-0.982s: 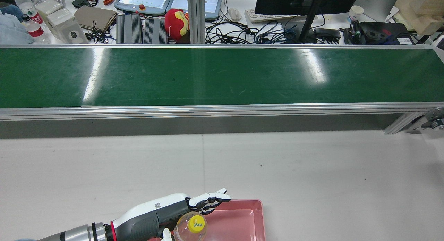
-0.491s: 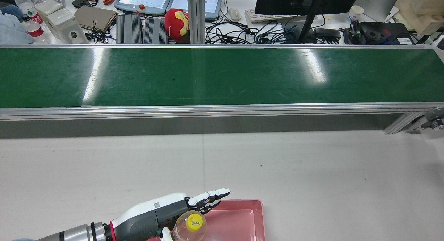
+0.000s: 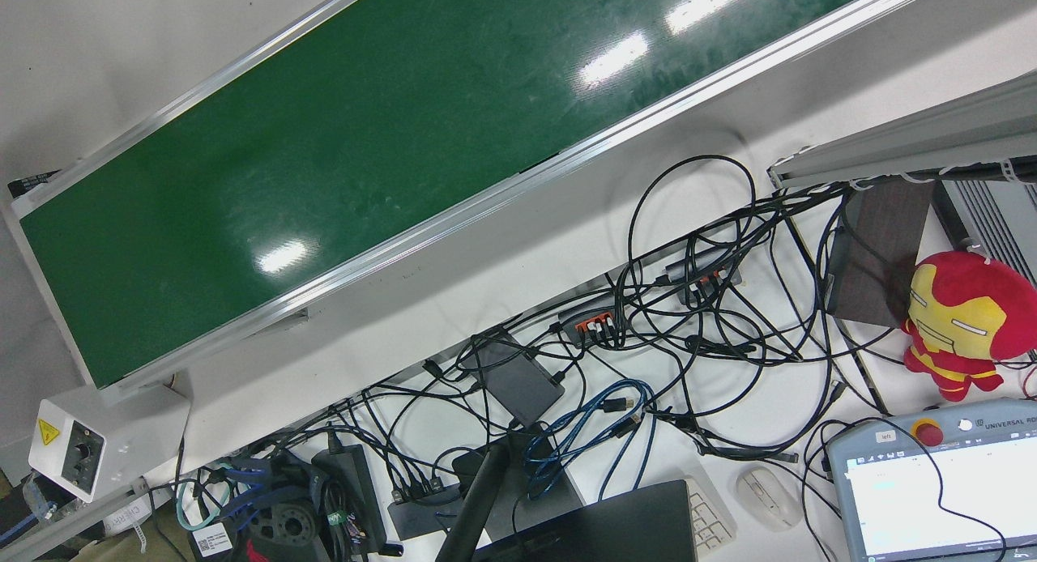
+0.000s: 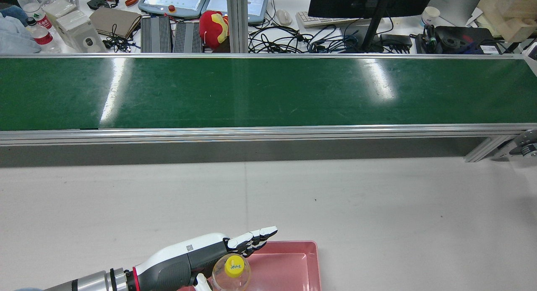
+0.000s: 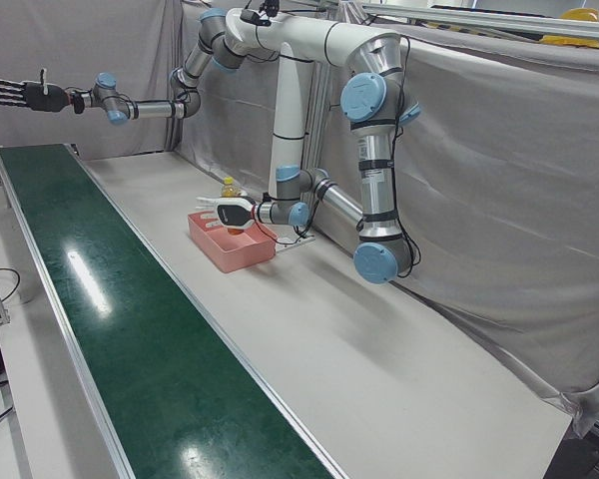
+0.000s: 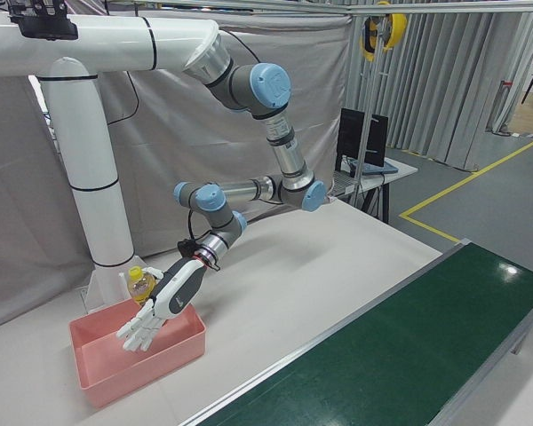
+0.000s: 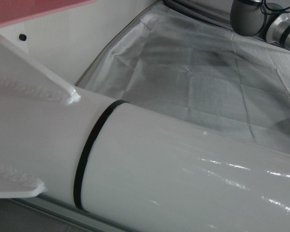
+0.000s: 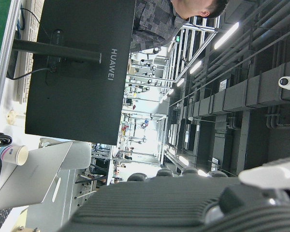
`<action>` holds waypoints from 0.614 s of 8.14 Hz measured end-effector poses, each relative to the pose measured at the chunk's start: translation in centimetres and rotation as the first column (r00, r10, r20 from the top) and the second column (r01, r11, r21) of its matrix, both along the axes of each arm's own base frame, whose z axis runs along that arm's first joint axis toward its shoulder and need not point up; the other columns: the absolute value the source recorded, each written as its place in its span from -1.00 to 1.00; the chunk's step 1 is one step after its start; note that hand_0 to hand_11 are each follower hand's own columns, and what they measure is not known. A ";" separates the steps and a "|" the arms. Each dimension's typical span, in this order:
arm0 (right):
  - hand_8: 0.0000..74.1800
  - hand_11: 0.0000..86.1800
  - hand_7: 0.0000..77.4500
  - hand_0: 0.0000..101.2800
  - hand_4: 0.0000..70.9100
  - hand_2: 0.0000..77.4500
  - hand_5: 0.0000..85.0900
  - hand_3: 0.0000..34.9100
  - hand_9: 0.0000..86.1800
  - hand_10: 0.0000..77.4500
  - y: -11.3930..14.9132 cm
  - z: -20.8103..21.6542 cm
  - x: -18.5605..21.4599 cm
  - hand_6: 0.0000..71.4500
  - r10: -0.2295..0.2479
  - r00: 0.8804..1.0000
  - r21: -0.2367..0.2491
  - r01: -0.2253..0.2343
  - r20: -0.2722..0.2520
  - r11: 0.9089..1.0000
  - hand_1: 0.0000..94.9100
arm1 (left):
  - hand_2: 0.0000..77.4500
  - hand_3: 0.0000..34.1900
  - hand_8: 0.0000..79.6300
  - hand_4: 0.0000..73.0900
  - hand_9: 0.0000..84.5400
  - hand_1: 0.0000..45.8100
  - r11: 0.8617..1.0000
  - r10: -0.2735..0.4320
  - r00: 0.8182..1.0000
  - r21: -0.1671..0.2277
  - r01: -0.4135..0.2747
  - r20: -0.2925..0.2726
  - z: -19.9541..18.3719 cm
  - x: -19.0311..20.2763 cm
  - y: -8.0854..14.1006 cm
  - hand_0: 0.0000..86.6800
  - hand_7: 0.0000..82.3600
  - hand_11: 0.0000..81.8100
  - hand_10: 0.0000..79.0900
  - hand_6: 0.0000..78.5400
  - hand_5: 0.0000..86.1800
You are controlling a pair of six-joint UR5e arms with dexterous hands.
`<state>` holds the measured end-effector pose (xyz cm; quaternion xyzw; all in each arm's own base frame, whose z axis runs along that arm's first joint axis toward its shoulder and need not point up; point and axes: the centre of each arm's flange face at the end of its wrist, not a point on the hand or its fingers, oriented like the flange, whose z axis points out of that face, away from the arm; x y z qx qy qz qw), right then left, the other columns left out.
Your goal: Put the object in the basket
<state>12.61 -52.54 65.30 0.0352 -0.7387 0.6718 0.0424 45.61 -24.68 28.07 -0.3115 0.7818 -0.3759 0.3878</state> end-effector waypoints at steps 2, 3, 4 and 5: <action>-1.00 -1.00 -0.99 -0.99 -1.00 -0.99 -1.00 -0.99 -1.00 -1.00 0.0 0.0 0.0 -1.00 0.000 1.000 0.000 0.000 0.000 1.000 -1.00 | -0.42 -0.38 -0.92 -0.97 -0.91 -0.88 1.000 -0.004 1.000 0.001 0.004 0.007 0.1 -0.1 -0.1 0.10 -0.99 -0.95 -0.97 -1.00 -0.87; -1.00 -1.00 -0.99 -0.99 -1.00 -0.99 -1.00 -0.99 -1.00 -1.00 0.0 0.0 0.0 -1.00 0.000 1.000 0.000 0.000 0.000 1.000 -1.00 | -0.83 -0.32 -0.92 -0.97 -0.95 -0.93 1.000 -0.006 1.000 0.001 0.006 0.012 0.2 -0.2 -0.2 0.02 -0.99 -0.95 -0.97 -1.00 -0.87; -1.00 -1.00 -0.99 -1.00 -1.00 -0.99 -1.00 -0.99 -1.00 -1.00 0.0 0.0 0.0 -1.00 -0.001 1.000 0.000 0.001 0.000 1.000 -1.00 | -0.83 -0.32 -0.92 -0.97 -0.95 -0.93 1.000 -0.008 1.000 0.000 0.008 0.015 0.2 -0.2 -0.3 0.02 -0.99 -0.95 -0.97 -1.00 -0.87; -1.00 -1.00 -0.99 -1.00 -1.00 -0.99 -1.00 -0.99 -1.00 -1.00 0.0 0.0 0.0 -1.00 0.000 1.000 0.000 0.000 0.000 1.000 -1.00 | -0.99 -0.28 -0.97 -0.97 -0.95 -0.95 1.000 -0.009 1.000 0.000 0.009 0.018 0.3 -0.2 -0.3 0.03 -0.99 -0.95 -0.97 -1.00 -0.86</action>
